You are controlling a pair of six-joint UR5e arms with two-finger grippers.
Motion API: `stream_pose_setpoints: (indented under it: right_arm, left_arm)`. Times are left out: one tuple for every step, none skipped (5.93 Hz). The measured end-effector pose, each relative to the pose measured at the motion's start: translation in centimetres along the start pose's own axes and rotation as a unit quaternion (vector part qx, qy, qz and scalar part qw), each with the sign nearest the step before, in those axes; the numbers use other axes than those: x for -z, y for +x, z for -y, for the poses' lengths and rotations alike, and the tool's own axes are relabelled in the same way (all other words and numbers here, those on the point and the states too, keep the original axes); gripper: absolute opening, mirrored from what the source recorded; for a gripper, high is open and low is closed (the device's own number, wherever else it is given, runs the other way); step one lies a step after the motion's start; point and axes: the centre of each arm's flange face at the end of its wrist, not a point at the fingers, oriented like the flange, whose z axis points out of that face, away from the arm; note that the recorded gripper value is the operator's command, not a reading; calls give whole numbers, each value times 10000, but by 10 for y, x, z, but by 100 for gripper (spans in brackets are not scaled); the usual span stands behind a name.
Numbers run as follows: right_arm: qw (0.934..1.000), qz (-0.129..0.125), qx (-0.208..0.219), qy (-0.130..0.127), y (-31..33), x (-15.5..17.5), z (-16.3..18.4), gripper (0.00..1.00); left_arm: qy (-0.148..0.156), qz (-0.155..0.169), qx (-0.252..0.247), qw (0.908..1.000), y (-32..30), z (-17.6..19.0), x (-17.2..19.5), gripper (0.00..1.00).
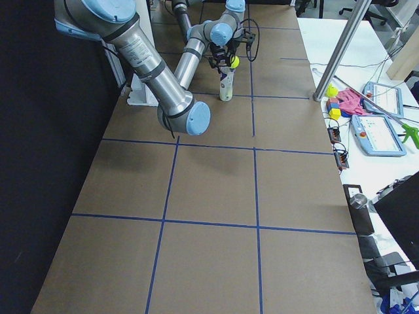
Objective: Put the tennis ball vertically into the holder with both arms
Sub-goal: 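Release the second ball into the tube with the right gripper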
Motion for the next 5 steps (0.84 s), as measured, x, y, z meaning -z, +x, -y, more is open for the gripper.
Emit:
stream_pose_setpoints:
  right_arm:
    - [10000, -29, -19, -1, -3, -5, -3, 100]
    - [10000, -42, -53, -2, -4, -8, -5, 100]
    - [10000, -36, -69, -3, -4, -8, -6, 100]
    - [10000, -19, -64, -3, -4, -6, -7, 100]
    - [10000, 14, -46, 1, -4, -2, -9, 100]
  left_arm:
    - [3, -2, 0, 10000, 0, 0, 0, 82]
    - [5, -3, 3, 10000, 0, 1, 0, 82]
    - [7, -4, 6, 10000, 0, 1, 0, 84]
    - [10, 2, 3, 10000, -1, 1, 0, 84]
    - [29, 8, -4, 10000, -2, 3, 1, 91]
